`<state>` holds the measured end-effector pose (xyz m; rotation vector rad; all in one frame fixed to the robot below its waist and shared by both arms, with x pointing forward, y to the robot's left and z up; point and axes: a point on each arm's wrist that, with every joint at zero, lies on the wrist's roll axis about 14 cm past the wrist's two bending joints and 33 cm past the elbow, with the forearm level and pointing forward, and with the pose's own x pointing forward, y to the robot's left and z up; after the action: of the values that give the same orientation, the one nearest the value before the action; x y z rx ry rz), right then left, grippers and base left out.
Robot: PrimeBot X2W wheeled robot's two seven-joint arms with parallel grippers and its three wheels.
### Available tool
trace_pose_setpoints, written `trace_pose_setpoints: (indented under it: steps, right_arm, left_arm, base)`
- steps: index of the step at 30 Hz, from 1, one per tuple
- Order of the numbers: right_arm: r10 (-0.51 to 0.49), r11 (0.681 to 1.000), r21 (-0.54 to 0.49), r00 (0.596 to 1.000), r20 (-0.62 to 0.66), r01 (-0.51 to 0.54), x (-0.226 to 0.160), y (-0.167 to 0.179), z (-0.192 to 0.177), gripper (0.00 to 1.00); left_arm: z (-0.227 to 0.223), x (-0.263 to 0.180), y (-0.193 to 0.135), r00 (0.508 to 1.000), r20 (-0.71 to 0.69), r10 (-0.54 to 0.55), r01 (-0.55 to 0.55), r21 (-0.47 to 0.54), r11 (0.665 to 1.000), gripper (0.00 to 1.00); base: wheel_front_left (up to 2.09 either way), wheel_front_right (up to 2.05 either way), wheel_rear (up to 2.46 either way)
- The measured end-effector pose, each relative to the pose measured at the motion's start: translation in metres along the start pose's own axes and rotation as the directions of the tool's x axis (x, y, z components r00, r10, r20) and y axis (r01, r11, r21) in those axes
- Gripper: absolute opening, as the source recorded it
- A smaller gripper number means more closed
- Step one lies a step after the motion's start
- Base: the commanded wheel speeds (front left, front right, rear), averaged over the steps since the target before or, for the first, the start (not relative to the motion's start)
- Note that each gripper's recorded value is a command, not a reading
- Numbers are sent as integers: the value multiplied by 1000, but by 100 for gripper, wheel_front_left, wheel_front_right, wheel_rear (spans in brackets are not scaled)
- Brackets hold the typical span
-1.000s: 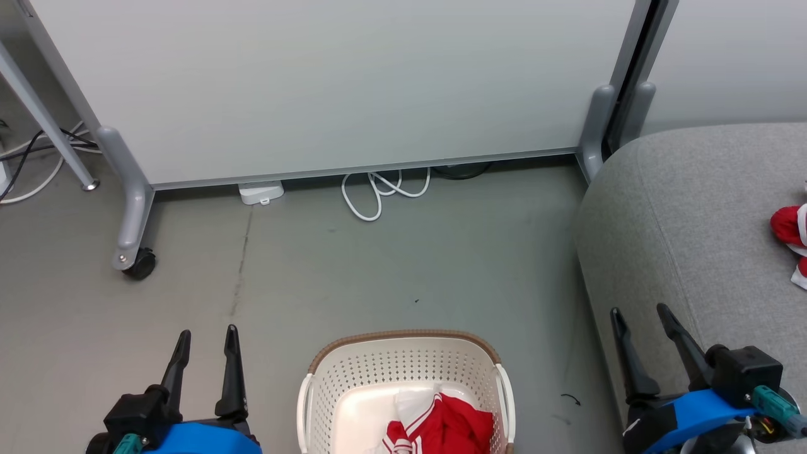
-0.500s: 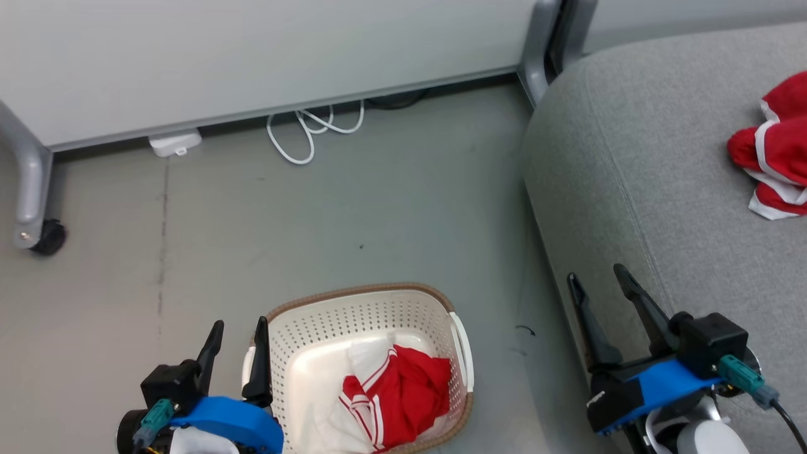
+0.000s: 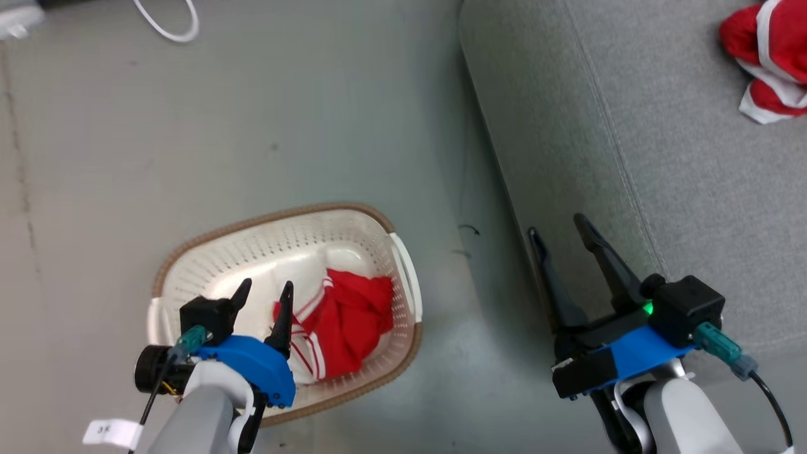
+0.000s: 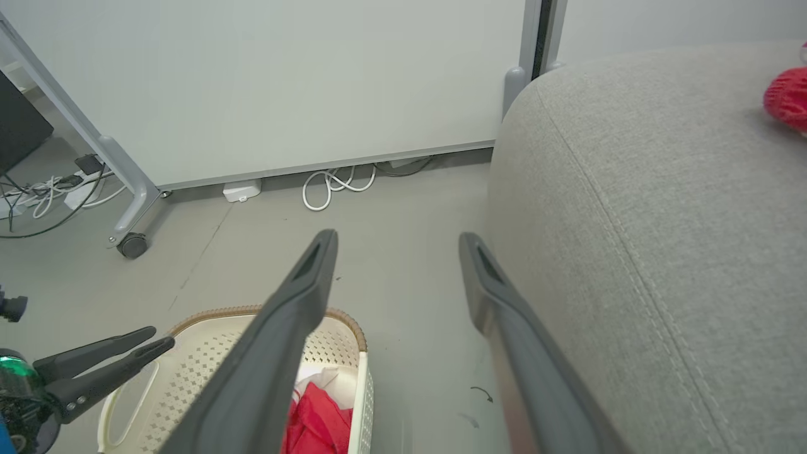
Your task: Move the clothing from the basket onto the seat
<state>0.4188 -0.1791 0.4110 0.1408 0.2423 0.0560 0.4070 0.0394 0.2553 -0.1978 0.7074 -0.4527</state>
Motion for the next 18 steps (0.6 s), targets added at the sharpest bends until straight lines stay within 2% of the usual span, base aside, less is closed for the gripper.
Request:
trace_pose_setpoints:
  steps: [9,18]
  right_arm:
    - [-22,1000,17,996,-90,23,9,-10,-41,100]
    - [-56,998,29,984,-169,62,8,-22,-74,100]
  left_arm:
    - [-62,39,-15,970,-218,-104,105,-8,994,100]
    - [-115,61,-15,911,-383,-150,154,-20,988,100]
  base:
    - [0,0,0]
    - [0,0,0]
